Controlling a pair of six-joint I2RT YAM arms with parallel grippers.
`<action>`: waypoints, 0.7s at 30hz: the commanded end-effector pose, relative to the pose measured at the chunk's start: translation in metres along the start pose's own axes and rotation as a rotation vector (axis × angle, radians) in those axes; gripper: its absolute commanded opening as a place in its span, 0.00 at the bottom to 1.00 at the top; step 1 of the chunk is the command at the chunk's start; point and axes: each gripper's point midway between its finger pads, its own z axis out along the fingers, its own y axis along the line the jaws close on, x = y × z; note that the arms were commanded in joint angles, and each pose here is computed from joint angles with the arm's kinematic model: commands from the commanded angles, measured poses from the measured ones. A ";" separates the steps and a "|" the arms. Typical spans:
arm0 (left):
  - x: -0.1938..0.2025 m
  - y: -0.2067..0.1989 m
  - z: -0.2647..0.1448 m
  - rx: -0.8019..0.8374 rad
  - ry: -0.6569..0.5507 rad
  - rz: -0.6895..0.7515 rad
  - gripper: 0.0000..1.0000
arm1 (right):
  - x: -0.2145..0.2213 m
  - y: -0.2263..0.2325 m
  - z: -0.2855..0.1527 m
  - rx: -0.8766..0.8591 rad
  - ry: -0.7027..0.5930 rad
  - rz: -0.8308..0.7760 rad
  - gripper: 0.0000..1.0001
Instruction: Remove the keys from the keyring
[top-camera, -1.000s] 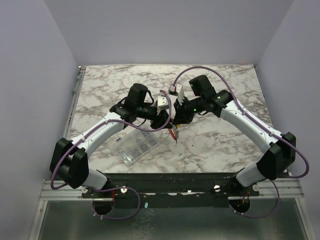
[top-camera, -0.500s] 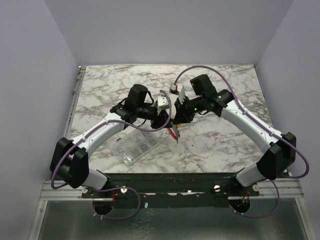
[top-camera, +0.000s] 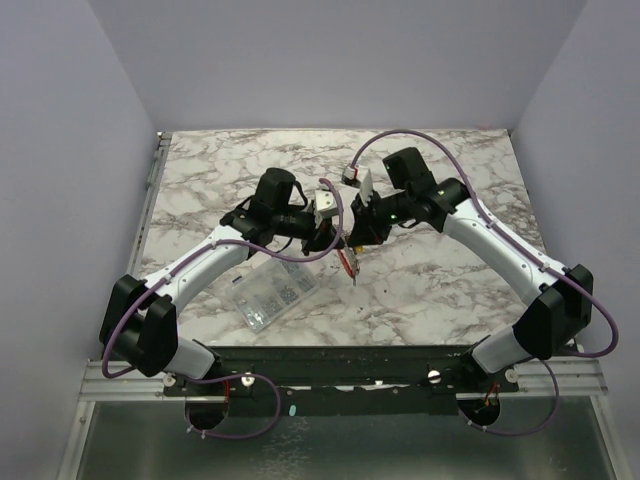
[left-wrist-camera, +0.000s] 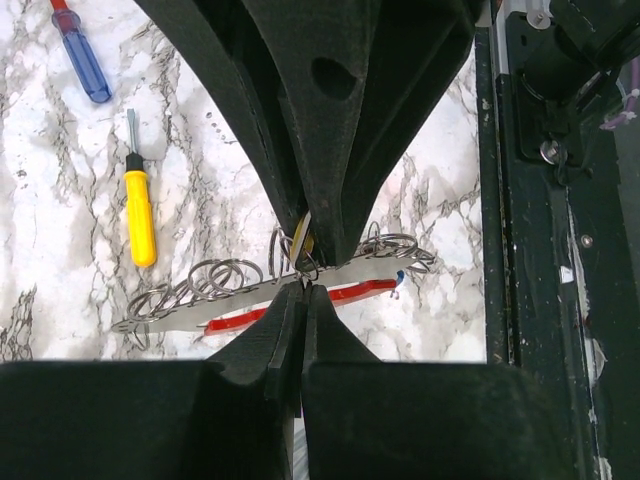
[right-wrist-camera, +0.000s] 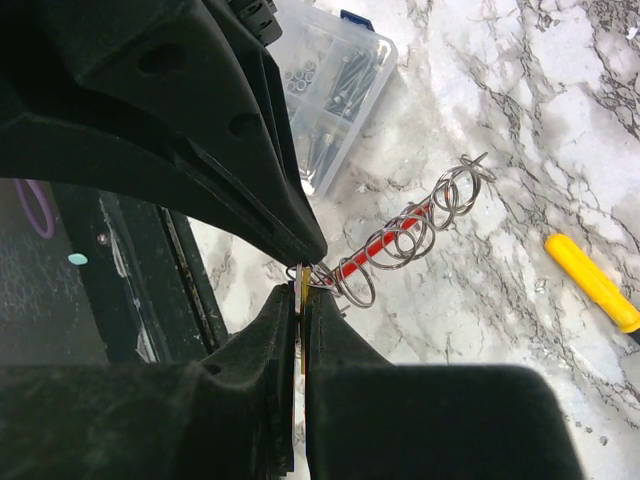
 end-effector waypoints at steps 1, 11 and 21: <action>-0.007 0.004 -0.002 -0.016 -0.017 -0.008 0.00 | -0.012 0.002 -0.006 -0.015 -0.049 -0.016 0.01; -0.023 0.005 -0.020 0.004 -0.094 -0.052 0.00 | 0.006 -0.012 -0.012 0.020 -0.029 0.003 0.00; -0.014 0.011 -0.011 -0.038 -0.077 -0.065 0.24 | -0.002 -0.008 -0.012 -0.013 -0.062 0.030 0.01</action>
